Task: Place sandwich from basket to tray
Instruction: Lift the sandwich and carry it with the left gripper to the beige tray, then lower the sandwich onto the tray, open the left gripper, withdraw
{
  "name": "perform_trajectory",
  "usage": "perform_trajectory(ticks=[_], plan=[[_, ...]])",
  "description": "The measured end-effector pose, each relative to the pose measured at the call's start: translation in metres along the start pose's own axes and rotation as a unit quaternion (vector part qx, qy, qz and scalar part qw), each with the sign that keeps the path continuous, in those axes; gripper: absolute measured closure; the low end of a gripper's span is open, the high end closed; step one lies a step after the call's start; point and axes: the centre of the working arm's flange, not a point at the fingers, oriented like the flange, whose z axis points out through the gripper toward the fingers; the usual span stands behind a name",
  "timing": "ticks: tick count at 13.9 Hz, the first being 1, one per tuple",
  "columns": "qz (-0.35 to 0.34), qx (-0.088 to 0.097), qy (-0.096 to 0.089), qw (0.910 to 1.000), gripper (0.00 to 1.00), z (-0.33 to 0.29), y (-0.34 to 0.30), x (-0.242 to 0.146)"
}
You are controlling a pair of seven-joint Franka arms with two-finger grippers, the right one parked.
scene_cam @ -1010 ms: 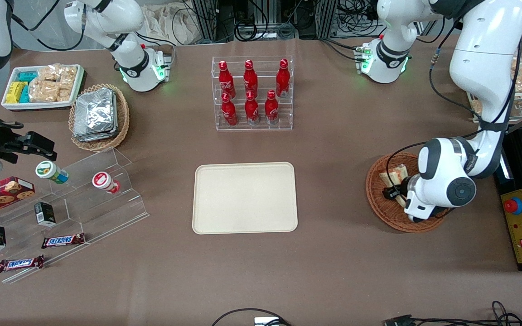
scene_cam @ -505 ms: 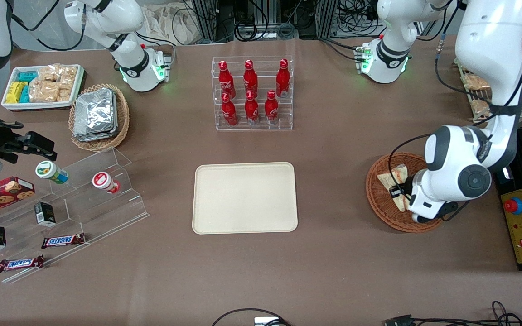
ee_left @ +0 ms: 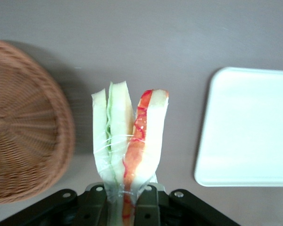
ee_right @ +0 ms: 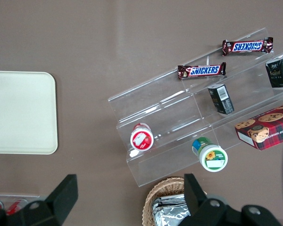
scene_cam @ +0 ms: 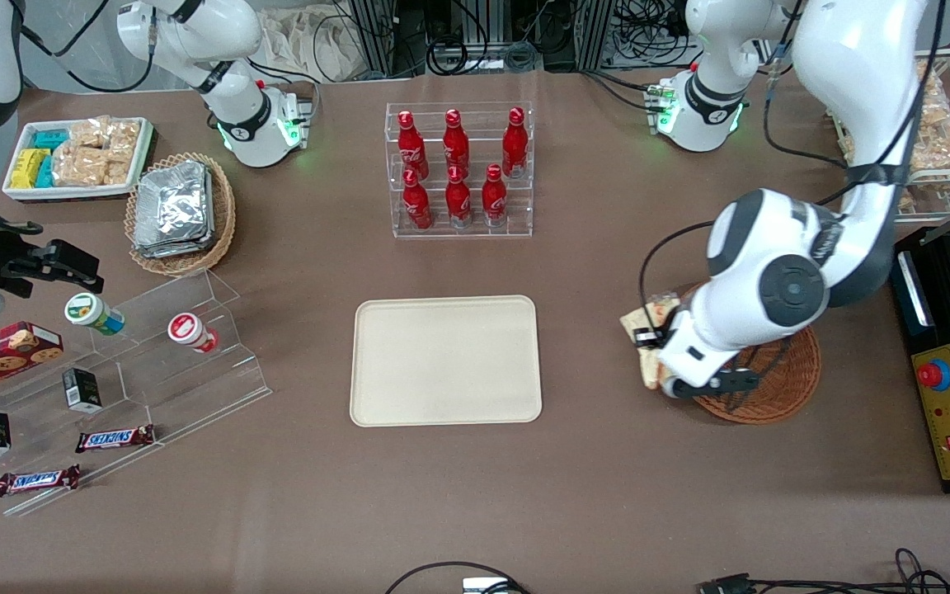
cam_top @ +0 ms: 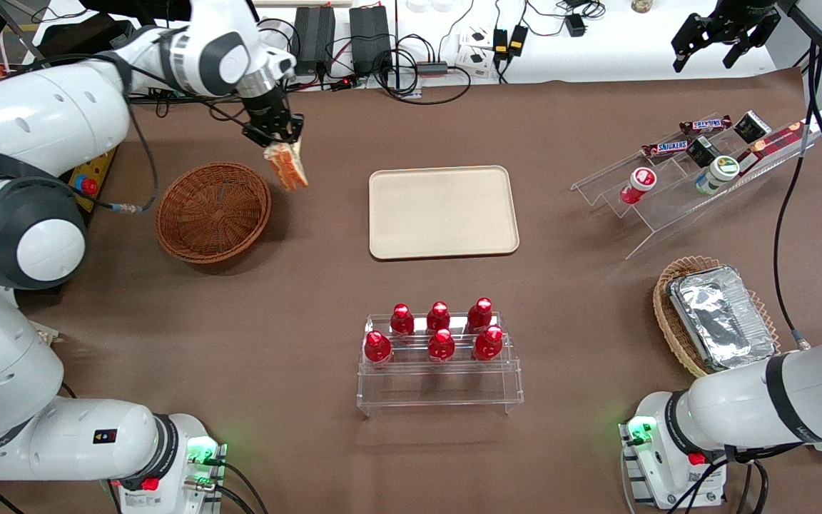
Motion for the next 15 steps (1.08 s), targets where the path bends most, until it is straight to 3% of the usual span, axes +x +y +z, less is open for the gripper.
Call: perform_trajectory(ticks=[5,7,13,15], plan=[[0.053,-0.013,-0.024,0.9982,0.8,0.063,0.097,-0.004],[0.063,-0.024,-0.021,0.9975,0.8,0.096,0.124,-0.005],[0.056,-0.029,-0.042,0.9971,0.81,0.177,0.138,-0.005],[0.056,-0.029,-0.04,0.9972,0.67,0.179,0.138,-0.003]])
